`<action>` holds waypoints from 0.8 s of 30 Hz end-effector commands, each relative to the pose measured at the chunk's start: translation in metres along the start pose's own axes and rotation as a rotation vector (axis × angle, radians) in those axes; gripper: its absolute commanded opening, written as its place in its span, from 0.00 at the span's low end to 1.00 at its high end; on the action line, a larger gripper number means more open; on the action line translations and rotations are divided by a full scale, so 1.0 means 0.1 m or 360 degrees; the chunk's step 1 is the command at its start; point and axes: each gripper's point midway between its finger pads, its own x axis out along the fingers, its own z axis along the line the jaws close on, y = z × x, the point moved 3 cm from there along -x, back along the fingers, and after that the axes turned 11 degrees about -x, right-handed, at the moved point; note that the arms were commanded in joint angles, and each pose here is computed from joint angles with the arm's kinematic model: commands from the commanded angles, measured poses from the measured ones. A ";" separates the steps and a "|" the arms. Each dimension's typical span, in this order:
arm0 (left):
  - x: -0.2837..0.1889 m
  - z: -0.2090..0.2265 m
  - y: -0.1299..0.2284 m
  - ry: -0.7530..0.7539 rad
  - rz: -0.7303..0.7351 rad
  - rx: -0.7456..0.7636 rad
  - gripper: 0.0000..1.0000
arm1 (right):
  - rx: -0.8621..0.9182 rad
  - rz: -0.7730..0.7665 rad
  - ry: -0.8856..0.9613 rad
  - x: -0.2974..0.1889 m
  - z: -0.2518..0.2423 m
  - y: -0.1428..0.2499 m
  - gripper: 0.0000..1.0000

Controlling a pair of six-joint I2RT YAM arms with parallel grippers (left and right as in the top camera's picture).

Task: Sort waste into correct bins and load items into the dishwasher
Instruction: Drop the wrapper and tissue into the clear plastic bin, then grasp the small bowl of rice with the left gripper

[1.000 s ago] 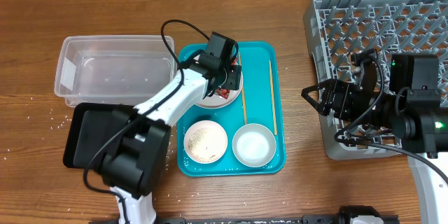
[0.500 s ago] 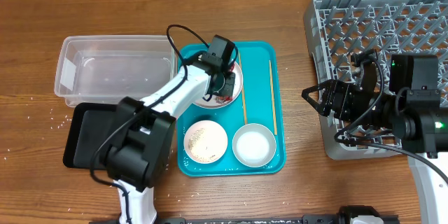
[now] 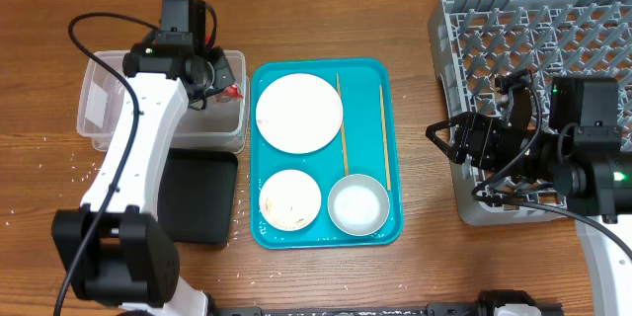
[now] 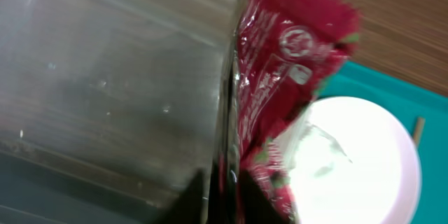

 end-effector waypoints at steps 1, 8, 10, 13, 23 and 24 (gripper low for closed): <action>0.03 0.05 -0.03 -0.0040 -0.0009 -0.0035 0.61 | -0.0036 -0.0024 -0.0005 -0.03 0.05 -0.04 0.74; -0.04 -0.67 0.24 0.0216 -0.0038 0.0452 0.63 | -0.0035 -0.0024 -0.0005 -0.03 0.05 -0.04 0.75; 0.12 -0.89 0.48 0.0182 -0.0031 0.0756 0.69 | -0.0035 -0.0024 -0.0005 -0.03 0.05 -0.04 0.75; 0.55 -0.99 0.78 -0.0014 -0.0002 0.0927 0.77 | -0.0035 -0.0023 -0.0005 -0.03 0.05 -0.04 0.75; 1.26 -0.84 1.22 -0.0125 0.0304 0.0909 0.15 | -0.0028 -0.0014 -0.0005 -0.03 0.05 -0.02 0.75; 1.18 -0.85 1.22 -0.0111 0.0332 0.0907 0.04 | -0.0028 -0.0014 -0.0005 -0.03 0.05 -0.02 0.75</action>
